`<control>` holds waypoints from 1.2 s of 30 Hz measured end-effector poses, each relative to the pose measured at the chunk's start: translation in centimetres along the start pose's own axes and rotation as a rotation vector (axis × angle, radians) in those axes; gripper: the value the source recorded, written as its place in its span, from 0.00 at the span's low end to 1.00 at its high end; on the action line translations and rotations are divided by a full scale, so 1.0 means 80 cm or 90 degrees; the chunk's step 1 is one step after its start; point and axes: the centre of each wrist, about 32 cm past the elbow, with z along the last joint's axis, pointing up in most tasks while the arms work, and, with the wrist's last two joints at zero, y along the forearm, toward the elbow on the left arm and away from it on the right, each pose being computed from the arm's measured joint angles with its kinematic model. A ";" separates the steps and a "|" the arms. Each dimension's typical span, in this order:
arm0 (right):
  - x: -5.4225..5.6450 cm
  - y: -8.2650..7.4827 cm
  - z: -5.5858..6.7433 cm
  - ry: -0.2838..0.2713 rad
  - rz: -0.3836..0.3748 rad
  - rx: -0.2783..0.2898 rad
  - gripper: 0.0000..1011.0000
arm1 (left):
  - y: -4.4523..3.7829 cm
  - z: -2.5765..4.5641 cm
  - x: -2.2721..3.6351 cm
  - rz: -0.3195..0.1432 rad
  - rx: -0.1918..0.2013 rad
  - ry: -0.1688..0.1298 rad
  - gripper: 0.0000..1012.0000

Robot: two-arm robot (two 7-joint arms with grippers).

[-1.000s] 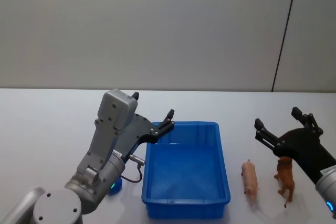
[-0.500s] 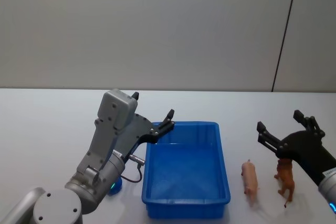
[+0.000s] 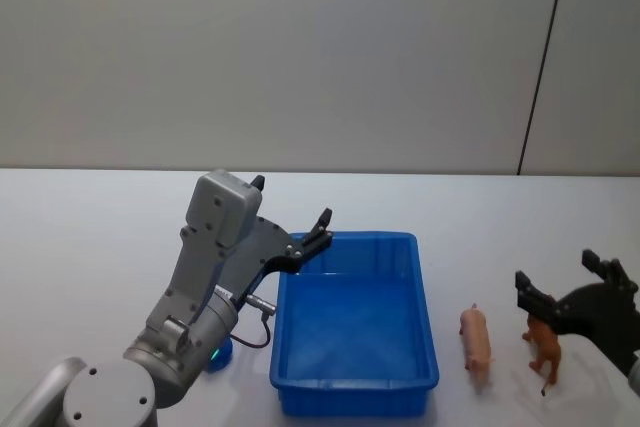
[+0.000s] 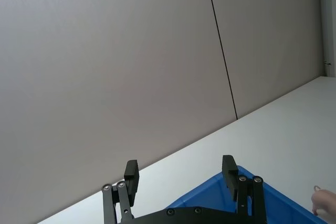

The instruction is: Pick up the two dolls from the table and place them into the box.

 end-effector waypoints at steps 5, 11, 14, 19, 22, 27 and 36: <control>0.007 -0.001 -0.011 -0.009 -0.012 -0.043 0.99 | 0.000 0.0000 0.0000 0.000 0.000 0.000 0.99; 0.011 0.001 -0.022 -0.014 -0.020 -0.083 0.99 | 0.000 0.0000 0.0000 0.000 0.000 0.000 0.99; 0.011 0.003 -0.027 -0.013 -0.022 -0.107 0.99 | 0.000 0.0000 0.0000 0.000 0.000 0.000 0.99; 0.010 0.007 -0.034 -0.008 -0.021 -0.133 0.99 | 0.000 0.0000 0.0000 0.000 0.000 0.000 0.99; 0.009 0.010 -0.037 -0.003 -0.019 -0.150 0.99 | 0.000 0.0000 0.0000 0.000 0.000 0.000 0.99; 0.007 0.016 -0.041 0.010 -0.013 -0.174 0.99 | 0.000 0.0000 0.0000 0.000 0.000 0.000 0.99; 0.004 0.025 -0.045 0.033 -0.009 -0.208 0.93 | 0.000 0.0000 0.0000 0.000 0.000 0.000 0.99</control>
